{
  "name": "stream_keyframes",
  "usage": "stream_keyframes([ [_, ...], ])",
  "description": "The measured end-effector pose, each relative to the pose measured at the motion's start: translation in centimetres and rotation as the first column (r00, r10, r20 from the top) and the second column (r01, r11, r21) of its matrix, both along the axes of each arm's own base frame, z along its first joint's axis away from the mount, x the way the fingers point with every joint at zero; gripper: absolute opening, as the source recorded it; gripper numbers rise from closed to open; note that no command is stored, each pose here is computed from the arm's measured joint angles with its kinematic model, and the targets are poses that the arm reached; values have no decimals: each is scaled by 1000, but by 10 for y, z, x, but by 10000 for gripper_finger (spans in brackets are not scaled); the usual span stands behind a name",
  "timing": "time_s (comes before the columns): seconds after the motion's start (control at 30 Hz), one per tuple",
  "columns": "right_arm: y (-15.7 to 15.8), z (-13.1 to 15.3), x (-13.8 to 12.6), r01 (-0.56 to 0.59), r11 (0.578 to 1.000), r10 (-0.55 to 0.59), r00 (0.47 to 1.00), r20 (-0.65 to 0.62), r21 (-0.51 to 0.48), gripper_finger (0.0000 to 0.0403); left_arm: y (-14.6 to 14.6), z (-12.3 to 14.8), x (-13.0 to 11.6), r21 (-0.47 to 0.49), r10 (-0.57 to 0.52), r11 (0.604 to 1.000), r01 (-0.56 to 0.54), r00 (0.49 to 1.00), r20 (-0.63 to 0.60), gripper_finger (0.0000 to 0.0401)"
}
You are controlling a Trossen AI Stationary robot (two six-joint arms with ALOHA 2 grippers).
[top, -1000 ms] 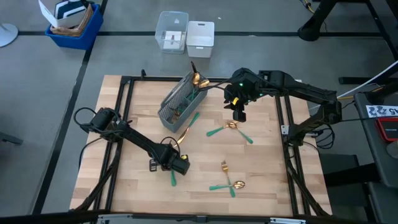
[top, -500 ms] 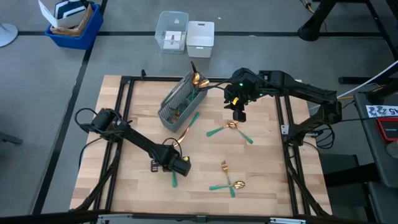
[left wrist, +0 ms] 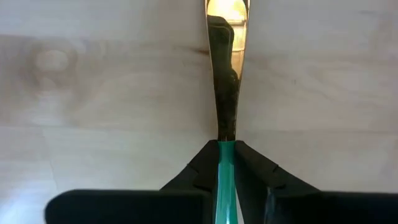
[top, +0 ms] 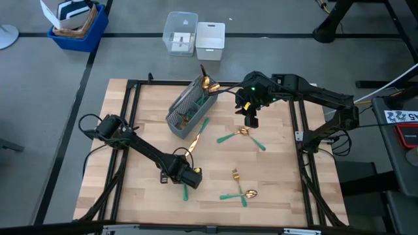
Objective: Sort silverware
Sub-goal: Put the bottom green-gold table knife into the silverware basket
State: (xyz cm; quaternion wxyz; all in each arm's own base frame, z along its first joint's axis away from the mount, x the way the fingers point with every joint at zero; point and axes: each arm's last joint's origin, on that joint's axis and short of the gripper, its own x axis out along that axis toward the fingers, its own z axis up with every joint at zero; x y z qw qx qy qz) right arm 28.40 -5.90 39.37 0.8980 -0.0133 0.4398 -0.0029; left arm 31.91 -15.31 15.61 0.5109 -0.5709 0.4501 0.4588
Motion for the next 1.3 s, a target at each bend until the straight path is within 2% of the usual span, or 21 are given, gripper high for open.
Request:
stream_keyframes([
  [0.6,0,0,0,0,1000,0,1000,0,0,108,-32,4,-15,-16,77,997,-76,997,20,30],
  [1.1,0,0,0,0,1000,0,1000,-1,0,108,-31,5,-12,16,86,996,-87,994,69,18],
  [1.3,0,0,0,0,1000,0,1000,-1,1,108,-24,4,-8,25,47,998,-49,996,79,19],
])
